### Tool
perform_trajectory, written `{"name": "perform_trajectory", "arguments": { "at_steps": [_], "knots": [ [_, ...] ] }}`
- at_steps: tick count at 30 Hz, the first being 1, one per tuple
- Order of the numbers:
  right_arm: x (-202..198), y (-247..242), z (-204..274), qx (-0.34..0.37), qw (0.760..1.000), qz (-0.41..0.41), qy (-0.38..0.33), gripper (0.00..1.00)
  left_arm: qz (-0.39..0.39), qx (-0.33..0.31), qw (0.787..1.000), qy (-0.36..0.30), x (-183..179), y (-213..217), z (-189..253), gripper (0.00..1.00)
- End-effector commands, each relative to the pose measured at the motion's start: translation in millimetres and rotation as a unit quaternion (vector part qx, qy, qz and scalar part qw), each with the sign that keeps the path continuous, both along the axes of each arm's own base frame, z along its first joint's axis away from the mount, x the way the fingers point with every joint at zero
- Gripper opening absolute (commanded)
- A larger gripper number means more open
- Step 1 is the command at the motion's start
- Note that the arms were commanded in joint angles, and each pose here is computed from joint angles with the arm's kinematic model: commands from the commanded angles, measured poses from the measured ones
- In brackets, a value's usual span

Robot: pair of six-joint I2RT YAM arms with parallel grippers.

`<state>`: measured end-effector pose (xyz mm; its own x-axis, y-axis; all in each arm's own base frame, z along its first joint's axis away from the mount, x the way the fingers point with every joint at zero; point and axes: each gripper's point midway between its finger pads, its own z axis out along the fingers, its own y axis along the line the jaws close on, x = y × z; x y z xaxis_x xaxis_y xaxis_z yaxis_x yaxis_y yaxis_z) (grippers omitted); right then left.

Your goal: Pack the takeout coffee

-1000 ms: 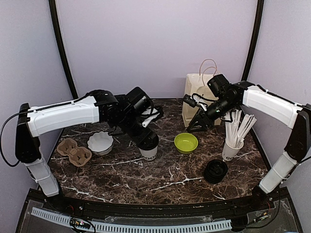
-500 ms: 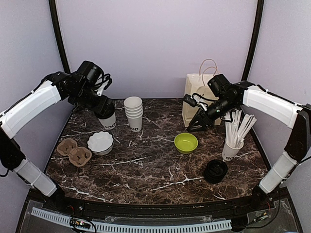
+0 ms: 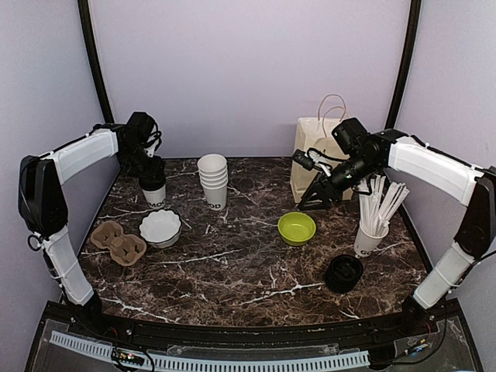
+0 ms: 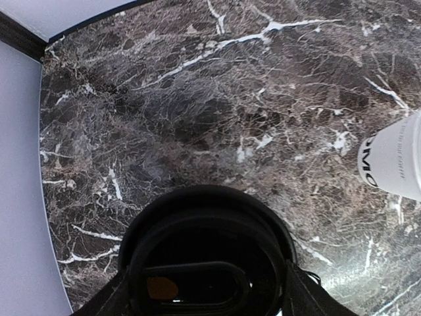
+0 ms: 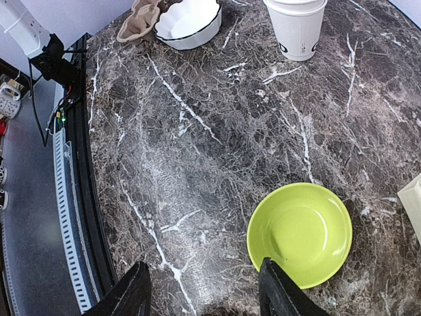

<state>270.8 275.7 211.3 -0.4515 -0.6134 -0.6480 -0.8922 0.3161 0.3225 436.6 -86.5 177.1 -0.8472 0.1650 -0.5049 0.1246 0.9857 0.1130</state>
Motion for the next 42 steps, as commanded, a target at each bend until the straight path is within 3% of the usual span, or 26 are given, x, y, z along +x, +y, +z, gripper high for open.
{"name": "perform_trajectory", "arguments": {
  "at_steps": [1,7,13,21,25,28,31,36,42],
  "knots": [
    [-3,-1,10,0.014,1.0,0.003,-0.012,0.56,-0.002,0.001,1.0,-0.006,22,5,-8,0.71],
    [-2,0,7,0.013,1.0,0.005,-0.005,0.56,0.003,-0.004,1.0,-0.001,32,7,-20,0.72],
    [0,2,2,0.011,1.0,0.008,0.004,0.56,0.013,-0.003,1.0,-0.001,32,10,-19,0.88],
    [1,4,-3,0.007,1.0,0.01,0.013,0.56,0.004,-0.013,0.998,-0.055,29,8,34,0.94],
    [3,4,-5,0.004,1.0,0.01,0.017,0.56,-0.116,-0.021,0.986,-0.119,20,-40,83,0.89],
    [4,5,-2,0.002,1.0,0.013,0.017,0.56,-0.249,-0.038,0.957,-0.145,-6,-106,107,0.86],
    [5,5,-5,0.001,1.0,0.013,0.019,0.55,-0.33,-0.074,0.929,-0.152,-23,-149,119,0.81],
    [3,4,-7,-0.002,1.0,0.014,0.021,0.55,-0.349,-0.101,0.922,-0.135,-18,-177,112,0.69],
    [0,2,-5,0.001,1.0,0.014,0.014,0.55,-0.344,-0.108,0.926,-0.112,-5,-192,91,0.65]
  ]
}}
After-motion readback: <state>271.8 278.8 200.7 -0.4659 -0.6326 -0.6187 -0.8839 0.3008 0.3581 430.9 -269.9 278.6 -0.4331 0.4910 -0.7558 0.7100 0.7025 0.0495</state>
